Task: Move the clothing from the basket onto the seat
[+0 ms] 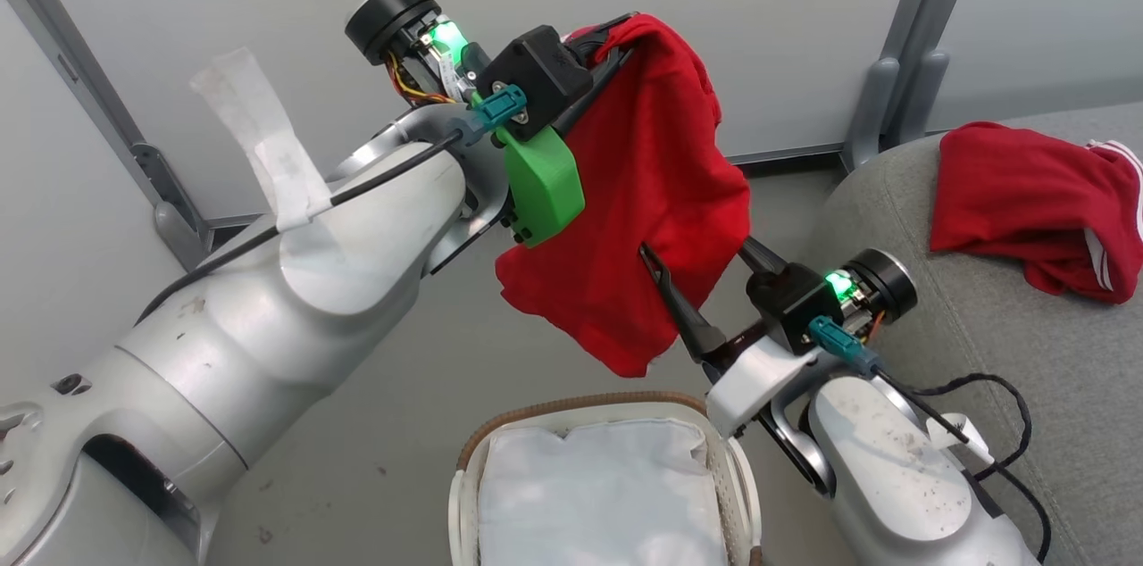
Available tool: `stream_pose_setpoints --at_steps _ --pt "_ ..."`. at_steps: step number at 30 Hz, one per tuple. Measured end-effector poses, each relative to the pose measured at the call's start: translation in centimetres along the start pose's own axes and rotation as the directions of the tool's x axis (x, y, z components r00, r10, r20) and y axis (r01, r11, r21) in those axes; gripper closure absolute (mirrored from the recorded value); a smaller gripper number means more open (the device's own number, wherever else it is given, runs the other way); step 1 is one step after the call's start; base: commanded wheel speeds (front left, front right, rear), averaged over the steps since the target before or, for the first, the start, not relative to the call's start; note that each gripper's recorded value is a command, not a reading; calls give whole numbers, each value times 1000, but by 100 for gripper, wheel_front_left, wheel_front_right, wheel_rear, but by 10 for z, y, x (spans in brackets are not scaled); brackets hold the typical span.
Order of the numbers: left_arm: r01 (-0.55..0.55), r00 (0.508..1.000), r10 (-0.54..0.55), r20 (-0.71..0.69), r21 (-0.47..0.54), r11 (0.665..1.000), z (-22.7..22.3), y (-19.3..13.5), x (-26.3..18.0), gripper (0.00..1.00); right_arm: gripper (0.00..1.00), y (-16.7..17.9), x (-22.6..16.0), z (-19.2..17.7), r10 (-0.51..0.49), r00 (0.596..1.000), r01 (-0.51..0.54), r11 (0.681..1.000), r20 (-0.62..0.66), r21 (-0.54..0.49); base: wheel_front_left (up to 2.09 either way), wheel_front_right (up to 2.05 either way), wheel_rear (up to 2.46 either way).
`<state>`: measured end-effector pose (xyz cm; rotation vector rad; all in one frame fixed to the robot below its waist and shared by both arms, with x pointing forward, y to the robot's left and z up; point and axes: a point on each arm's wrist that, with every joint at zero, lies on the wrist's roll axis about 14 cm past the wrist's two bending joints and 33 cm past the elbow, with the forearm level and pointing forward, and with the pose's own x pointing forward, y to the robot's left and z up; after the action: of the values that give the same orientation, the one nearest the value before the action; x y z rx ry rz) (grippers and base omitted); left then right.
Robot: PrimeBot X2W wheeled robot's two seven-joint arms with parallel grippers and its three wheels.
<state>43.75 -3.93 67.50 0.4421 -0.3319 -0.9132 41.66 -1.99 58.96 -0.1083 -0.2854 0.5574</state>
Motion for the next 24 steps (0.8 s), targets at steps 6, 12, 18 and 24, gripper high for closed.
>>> stream_pose_setpoints --at_steps 6,12,18,24 --pt "1 1000 0 3 -38 999 -3 -9 -4 100 100 1 9 14 12 999 -12 1000 39 -6 0 0 0" --pt "-23 1000 22 -16 -116 993 -18 -15 -11 100 100 1 10 22 11 998 -10 1000 61 -11 0 0 0" --pt "-65 997 55 -53 -211 975 -42 -25 -21 100 100 -9 7 26 -20 997 21 1000 75 -21 0 0 0" --pt "-130 989 100 -108 -330 935 -71 -40 -33 26 100 -25 4 32 -67 993 70 997 95 -29 0 0 0"
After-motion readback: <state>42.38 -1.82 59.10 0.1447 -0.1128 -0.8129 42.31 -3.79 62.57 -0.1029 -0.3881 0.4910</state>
